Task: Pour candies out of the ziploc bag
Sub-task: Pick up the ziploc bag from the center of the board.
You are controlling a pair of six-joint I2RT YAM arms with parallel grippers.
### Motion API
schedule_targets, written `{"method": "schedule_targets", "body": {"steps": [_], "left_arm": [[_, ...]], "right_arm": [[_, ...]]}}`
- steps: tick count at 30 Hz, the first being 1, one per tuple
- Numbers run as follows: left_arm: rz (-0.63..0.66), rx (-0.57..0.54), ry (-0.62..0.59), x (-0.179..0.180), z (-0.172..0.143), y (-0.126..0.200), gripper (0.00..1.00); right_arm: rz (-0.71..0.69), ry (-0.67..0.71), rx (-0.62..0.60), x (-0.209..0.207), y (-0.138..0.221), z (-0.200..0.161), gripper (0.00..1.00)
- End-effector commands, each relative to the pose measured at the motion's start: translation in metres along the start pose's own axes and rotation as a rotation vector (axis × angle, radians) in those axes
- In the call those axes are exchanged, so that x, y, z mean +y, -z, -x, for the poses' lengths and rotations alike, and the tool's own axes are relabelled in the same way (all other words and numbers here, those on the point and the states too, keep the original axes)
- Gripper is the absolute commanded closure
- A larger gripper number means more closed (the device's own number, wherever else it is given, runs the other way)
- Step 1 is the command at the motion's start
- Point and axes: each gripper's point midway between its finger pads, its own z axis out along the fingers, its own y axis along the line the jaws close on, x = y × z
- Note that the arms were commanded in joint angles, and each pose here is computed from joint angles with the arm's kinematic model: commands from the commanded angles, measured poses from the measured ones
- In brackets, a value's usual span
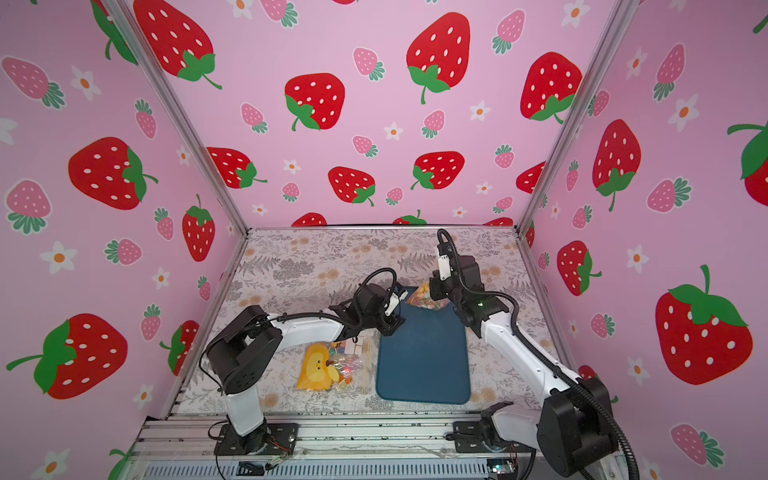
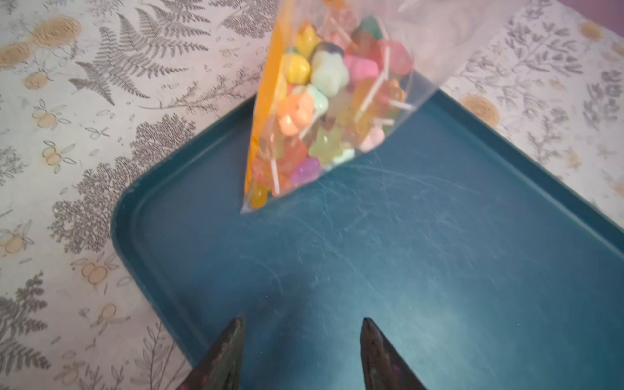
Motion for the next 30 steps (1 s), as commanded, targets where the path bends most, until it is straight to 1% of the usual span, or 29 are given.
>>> {"method": "schedule_targets", "body": {"steps": [1,7,14,21,23,25,26,27,30], "left_arm": [[0.047,-0.119,0.004,0.008,0.043,-0.007,0.41],[-0.016,-0.175,-0.020,-0.001,0.064,-0.026,0.40],[-0.030,-0.189,-0.032,-0.002,0.075,-0.041,0.40],[-0.037,-0.213,-0.034,0.000,0.083,-0.046,0.48],[-0.042,-0.218,-0.028,-0.001,0.085,-0.048,0.54],[-0.054,-0.222,-0.023,-0.001,0.087,-0.047,0.64],[-0.055,-0.223,-0.017,-0.001,0.088,-0.046,0.72],[-0.057,-0.224,-0.010,-0.002,0.088,-0.044,0.78],[-0.058,-0.220,-0.001,-0.003,0.084,-0.038,0.87]], "right_arm": [[0.024,-0.032,-0.061,0.003,0.007,0.013,1.00],[0.052,-0.042,-0.068,0.005,0.013,0.011,1.00],[0.084,-0.060,-0.074,0.008,0.018,0.011,1.00],[0.098,-0.069,-0.077,0.009,0.021,0.012,1.00],[0.094,-0.071,-0.075,0.008,0.022,0.011,1.00],[0.092,-0.071,-0.075,0.008,0.022,0.011,1.00],[0.090,-0.072,-0.075,0.007,0.023,0.011,1.00],[0.088,-0.070,-0.074,0.007,0.023,0.011,1.00],[0.083,-0.071,-0.075,0.005,0.024,0.011,1.00]]}}
